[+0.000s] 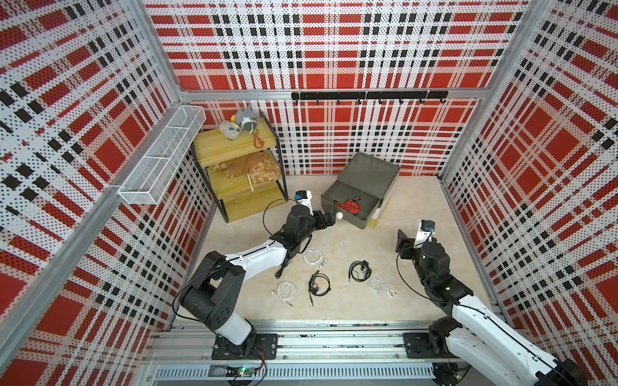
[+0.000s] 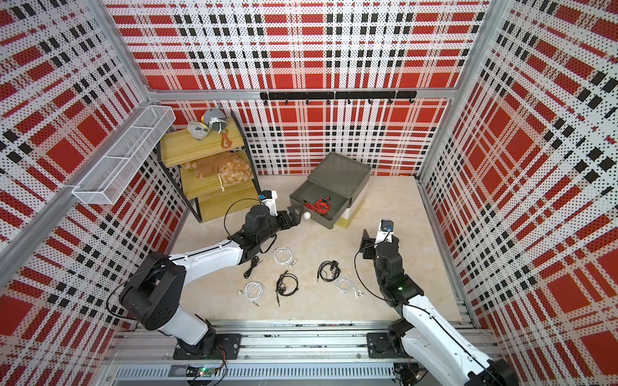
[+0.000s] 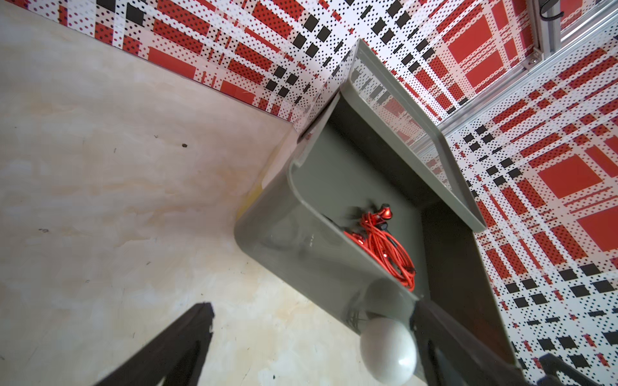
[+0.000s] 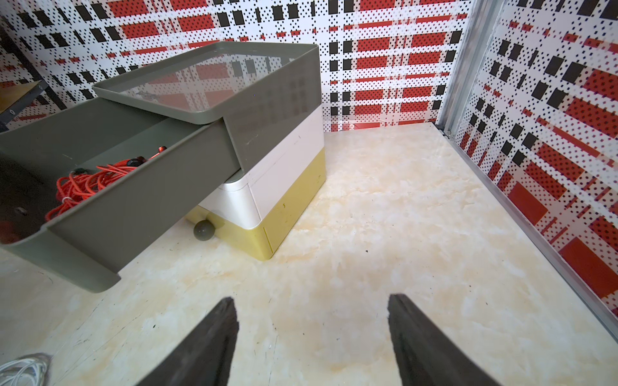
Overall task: Place the wired earphones into the drawer by color
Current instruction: Close the drawer in the storage box.
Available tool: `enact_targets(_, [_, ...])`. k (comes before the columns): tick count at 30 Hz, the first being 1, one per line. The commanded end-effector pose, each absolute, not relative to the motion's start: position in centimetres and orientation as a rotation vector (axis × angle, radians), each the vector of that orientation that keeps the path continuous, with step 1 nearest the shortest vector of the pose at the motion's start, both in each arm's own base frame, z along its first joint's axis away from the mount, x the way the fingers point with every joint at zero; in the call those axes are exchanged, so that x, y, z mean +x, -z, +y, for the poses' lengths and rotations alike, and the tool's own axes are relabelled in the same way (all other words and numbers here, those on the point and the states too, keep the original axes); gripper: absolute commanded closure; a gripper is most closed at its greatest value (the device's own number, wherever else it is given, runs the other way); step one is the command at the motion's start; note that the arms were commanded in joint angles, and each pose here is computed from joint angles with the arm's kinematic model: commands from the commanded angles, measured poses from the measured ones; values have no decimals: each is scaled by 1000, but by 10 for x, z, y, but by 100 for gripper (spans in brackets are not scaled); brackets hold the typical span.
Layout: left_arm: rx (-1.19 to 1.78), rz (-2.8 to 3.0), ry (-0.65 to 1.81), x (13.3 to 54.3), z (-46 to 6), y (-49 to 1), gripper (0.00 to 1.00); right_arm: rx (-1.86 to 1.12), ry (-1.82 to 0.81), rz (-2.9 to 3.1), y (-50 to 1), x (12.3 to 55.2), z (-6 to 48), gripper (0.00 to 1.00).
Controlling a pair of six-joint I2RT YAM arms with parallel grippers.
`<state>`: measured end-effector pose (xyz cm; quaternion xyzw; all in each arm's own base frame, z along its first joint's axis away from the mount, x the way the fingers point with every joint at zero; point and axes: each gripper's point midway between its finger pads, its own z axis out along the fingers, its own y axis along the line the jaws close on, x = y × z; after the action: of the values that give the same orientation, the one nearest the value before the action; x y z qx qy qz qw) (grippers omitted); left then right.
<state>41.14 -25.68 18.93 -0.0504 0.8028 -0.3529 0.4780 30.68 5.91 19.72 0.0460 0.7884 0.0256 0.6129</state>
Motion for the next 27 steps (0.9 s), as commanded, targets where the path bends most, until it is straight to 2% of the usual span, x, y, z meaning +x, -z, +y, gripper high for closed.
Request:
enact_targets(1, [-110, 1939, 872, 419, -259, -196, 1, 114, -62, 1796, -202, 305, 56, 23])
enact_targets(27, [-83, 1960, 896, 433, -279, -189, 1, 116, -66, 1782, -205, 303, 55, 23])
